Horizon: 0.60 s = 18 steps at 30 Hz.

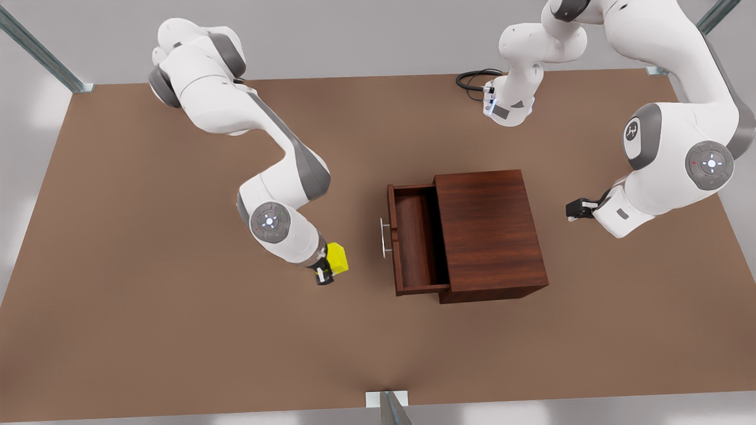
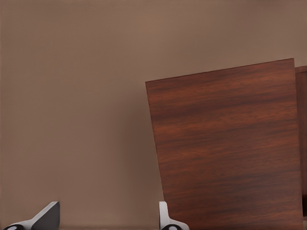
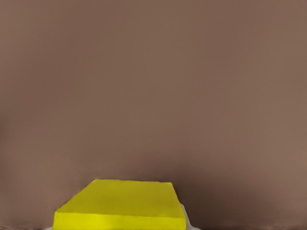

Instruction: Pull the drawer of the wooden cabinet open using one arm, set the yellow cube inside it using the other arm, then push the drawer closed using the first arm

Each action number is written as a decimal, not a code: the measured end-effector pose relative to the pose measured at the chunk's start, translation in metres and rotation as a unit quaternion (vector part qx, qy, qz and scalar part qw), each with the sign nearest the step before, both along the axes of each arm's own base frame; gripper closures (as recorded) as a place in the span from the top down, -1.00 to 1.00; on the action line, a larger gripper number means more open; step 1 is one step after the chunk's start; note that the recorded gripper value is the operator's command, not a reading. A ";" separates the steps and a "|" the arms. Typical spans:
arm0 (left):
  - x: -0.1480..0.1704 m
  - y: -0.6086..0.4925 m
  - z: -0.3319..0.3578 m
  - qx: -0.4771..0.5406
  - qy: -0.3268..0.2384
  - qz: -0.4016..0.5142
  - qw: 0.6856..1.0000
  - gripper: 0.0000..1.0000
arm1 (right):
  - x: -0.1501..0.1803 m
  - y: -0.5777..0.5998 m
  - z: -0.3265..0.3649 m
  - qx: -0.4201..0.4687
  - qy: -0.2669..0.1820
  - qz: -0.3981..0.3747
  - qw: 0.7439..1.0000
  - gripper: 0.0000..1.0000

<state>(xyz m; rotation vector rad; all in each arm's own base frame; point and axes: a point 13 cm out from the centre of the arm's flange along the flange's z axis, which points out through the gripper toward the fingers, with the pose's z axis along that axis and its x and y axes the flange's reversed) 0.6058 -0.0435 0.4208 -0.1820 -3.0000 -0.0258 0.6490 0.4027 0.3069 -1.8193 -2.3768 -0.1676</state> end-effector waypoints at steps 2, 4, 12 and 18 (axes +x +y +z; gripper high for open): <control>0.000 0.000 0.000 0.000 0.000 -0.001 1.000 1.00 | -0.008 0.027 0.008 0.012 0.001 -0.028 1.000 0.14; 0.000 -0.001 0.000 0.000 0.000 -0.001 1.000 1.00 | -0.020 0.057 0.012 0.024 0.003 -0.052 0.998 0.15; 0.000 -0.001 0.000 0.000 0.000 -0.001 1.000 1.00 | -0.066 0.180 -0.025 0.064 0.012 -0.127 0.990 0.15; 0.000 0.000 0.000 0.000 0.000 -0.001 1.000 1.00 | -0.078 0.207 -0.053 0.065 0.026 -0.190 0.979 0.15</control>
